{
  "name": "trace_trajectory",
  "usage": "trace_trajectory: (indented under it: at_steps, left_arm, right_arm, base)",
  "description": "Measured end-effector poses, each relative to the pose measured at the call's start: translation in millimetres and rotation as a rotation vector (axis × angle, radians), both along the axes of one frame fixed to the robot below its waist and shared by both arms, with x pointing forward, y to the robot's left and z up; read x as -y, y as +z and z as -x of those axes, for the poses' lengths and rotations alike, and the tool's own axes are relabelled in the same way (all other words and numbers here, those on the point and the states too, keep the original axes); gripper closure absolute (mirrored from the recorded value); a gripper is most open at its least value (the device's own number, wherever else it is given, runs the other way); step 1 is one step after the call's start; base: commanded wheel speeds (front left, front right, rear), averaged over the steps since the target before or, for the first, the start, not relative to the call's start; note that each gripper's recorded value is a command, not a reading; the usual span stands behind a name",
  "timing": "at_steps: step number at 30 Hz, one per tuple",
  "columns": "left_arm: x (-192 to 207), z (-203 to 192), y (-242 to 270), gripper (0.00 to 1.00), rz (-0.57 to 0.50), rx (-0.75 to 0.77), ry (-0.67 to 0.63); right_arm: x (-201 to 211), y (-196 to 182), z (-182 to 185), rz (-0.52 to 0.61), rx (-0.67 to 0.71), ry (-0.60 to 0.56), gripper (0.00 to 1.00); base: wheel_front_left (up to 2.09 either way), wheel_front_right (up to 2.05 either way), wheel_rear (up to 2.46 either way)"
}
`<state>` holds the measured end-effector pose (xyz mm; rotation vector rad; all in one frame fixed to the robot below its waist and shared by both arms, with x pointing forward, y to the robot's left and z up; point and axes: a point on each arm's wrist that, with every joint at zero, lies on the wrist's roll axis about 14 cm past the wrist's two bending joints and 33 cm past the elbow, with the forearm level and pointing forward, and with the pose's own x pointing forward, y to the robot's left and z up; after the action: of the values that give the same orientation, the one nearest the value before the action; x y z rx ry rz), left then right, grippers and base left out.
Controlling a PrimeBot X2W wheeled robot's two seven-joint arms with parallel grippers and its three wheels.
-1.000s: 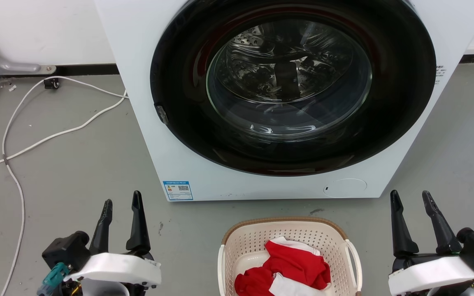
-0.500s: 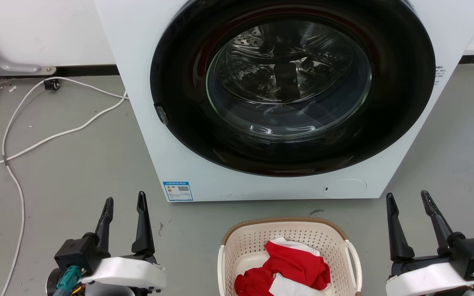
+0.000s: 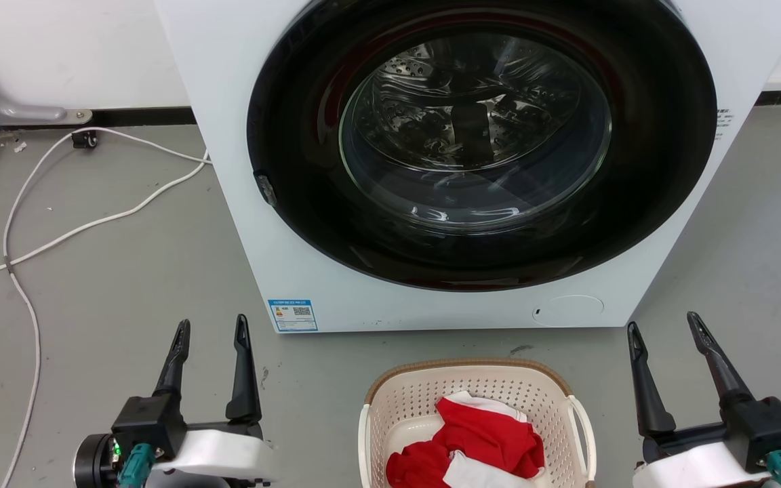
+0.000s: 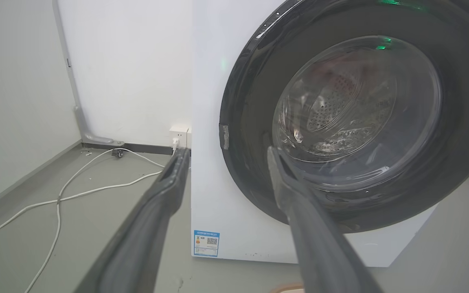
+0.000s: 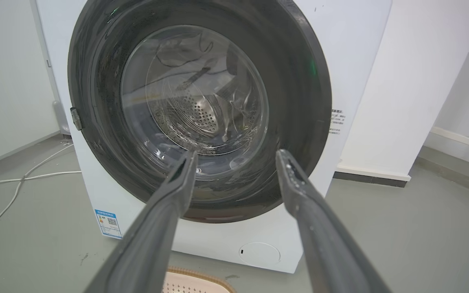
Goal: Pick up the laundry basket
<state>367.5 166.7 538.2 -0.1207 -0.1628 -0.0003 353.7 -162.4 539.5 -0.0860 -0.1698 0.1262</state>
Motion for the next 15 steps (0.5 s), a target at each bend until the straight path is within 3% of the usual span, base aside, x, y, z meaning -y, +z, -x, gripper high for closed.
trace_trajectory:
  at_steps: [15]
  left_arm:
    - [4.1,3.9,3.4,0.00,-0.111,0.029,0.006]
  right_arm:
    - [1.3,3.2,2.0,0.119,0.030,-0.005,0.00]
  base:
    - [0.00,0.00,0.00]
